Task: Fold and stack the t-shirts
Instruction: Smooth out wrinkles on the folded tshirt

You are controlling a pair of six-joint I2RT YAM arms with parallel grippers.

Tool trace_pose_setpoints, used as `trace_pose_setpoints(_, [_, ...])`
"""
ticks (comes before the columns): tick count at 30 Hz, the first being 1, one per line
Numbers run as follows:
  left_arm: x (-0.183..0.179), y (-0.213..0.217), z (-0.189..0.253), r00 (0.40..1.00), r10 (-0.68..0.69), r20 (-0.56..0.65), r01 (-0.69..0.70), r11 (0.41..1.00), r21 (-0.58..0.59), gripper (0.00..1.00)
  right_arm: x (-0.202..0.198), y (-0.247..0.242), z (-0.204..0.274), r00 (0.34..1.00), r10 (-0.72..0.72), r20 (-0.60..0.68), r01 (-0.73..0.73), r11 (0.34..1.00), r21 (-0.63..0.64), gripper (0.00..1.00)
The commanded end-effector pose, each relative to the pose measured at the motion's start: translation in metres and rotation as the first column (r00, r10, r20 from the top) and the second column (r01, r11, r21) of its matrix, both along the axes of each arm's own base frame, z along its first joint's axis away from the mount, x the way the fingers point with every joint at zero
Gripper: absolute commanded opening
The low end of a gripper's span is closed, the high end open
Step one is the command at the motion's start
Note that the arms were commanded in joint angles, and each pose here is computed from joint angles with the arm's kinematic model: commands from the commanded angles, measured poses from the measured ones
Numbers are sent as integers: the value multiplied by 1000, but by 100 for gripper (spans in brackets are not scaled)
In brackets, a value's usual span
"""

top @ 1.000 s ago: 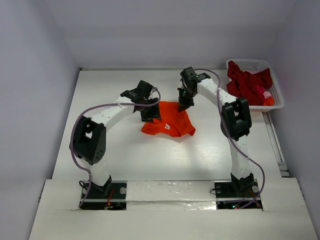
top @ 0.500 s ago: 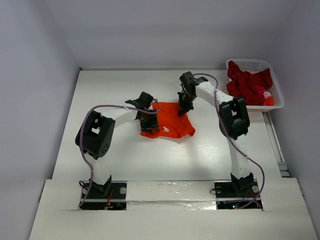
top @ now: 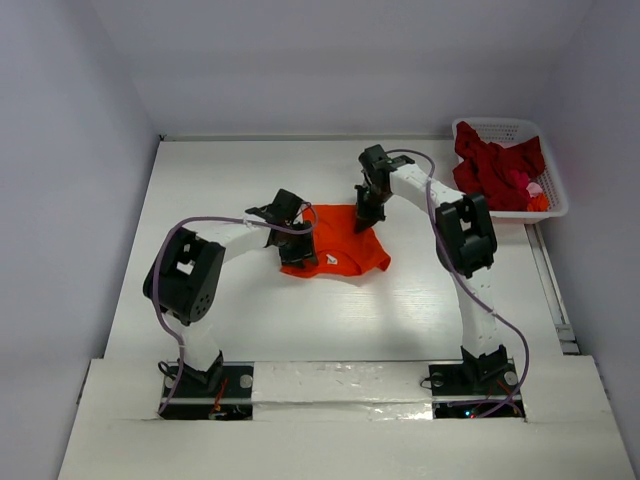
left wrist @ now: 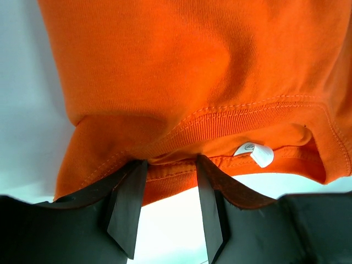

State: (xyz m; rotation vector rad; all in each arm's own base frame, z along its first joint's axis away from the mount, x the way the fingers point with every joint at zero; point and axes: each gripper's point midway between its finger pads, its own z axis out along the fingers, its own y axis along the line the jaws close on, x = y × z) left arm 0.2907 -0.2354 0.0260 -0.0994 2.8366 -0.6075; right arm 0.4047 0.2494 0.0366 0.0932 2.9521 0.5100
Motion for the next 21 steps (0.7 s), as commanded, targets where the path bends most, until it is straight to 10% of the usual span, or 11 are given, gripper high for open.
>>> trace_pose_setpoints(1, [-27, 16, -11, 997, -4, -72, 8, 998, 58, 40, 22, -1, 3, 998, -48, 44, 47, 999, 25, 0])
trace_pose_setpoints(21, [-13, 14, 35, 1000, -5, 1, 5, 999, 53, 40, 51, -41, 8, 990, -132, 50, 130, 991, 40, 0])
